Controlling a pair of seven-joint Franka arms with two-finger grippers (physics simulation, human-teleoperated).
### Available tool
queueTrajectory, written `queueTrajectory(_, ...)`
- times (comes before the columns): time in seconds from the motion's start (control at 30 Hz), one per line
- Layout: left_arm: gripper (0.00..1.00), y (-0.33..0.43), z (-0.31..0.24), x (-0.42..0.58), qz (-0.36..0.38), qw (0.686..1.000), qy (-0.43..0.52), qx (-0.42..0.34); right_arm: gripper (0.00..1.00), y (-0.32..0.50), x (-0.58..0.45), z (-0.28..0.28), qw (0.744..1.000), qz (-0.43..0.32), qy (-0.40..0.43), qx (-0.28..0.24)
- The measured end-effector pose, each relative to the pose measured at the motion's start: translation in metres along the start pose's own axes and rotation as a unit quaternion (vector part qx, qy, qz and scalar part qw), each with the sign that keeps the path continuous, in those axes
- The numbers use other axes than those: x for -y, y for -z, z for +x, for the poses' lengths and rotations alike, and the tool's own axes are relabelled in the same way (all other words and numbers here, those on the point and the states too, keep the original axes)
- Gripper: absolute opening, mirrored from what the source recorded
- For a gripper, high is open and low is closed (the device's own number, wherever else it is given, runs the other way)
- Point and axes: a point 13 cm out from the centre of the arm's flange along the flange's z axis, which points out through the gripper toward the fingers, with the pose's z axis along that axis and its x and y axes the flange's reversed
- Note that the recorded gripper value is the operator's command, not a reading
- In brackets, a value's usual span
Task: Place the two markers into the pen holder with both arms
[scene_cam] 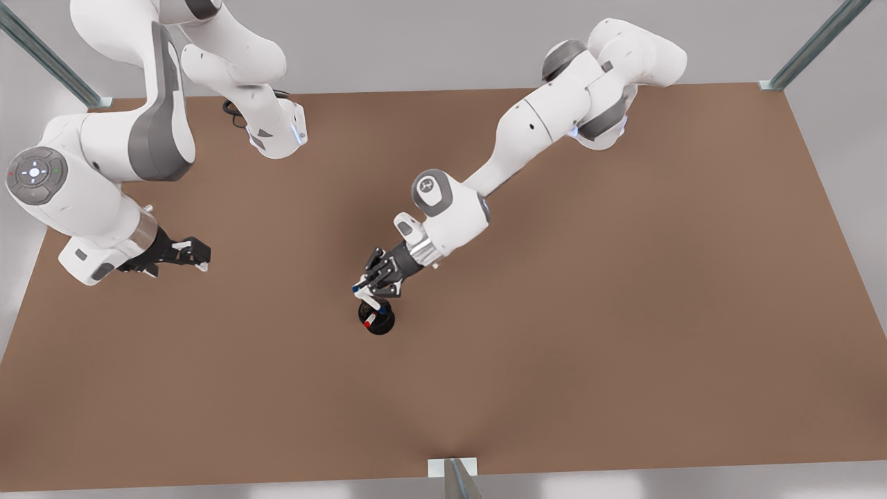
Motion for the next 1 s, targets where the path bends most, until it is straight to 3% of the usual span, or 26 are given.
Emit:
queueTrajectory(0.73,0.24,-0.026,0.047,0.023,-0.003,0.999,0.036,-0.026,1.0,0.0,0.0,-0.002,1.0,-0.006,-0.013,0.003)
queueTrajectory(0.77,0.67,-0.027,0.046,0.024,-0.003,0.999,0.037,-0.025,1.0,0.0,0.0,-0.002,1.0,-0.006,-0.013,0.003)
queueTrajectory(0.8,1.0,-0.028,0.044,0.028,0.0,0.999,0.038,-0.023,1.0,0.0,0.0,-0.002,1.0,-0.006,-0.014,0.003)
queueTrajectory(1.0,1.0,-0.029,0.04,0.033,0.004,0.999,0.043,-0.021,1.0,0.0,0.0,-0.002,1.0,-0.007,-0.014,0.003)
